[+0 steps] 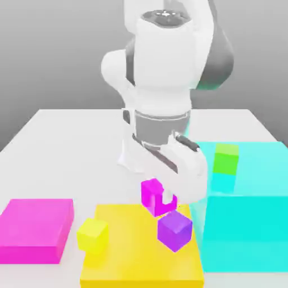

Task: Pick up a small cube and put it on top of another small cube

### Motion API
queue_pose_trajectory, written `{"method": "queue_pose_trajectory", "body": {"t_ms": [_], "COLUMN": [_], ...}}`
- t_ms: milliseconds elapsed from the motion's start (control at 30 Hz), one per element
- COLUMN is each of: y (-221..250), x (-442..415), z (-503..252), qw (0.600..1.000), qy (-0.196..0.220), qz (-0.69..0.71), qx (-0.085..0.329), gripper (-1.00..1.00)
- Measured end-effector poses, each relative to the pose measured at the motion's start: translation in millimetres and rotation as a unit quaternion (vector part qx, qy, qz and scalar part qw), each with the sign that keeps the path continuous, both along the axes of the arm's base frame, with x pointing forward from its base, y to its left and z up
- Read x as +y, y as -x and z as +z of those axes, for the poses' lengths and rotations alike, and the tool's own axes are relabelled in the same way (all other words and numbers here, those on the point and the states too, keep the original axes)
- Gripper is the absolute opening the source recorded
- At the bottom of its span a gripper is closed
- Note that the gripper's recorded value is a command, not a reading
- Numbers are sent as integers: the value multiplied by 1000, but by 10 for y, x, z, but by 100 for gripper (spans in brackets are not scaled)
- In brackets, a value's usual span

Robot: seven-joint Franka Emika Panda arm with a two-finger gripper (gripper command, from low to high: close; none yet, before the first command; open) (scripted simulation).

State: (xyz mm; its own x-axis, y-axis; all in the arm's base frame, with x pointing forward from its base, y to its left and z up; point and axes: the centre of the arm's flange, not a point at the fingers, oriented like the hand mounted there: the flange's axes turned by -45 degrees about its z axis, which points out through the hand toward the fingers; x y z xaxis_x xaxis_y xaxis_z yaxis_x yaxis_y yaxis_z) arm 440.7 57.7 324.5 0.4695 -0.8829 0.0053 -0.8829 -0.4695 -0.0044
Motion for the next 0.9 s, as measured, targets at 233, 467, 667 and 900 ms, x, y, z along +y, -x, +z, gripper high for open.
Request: {"method": "queue_pose_trajectory", "body": {"t_ms": [233,467,667,900], "y": [31,25,25,29], "x": [48,42,38,37], "z": [-110,-240,-358,-489], "qw": [1000,1000,1000,1000], "qy": [10,17,19,17], "qz": [-3,-3,-3,-3], "qx": [0,0,2,5], "gripper": [-100,-100,-100,-100]}}
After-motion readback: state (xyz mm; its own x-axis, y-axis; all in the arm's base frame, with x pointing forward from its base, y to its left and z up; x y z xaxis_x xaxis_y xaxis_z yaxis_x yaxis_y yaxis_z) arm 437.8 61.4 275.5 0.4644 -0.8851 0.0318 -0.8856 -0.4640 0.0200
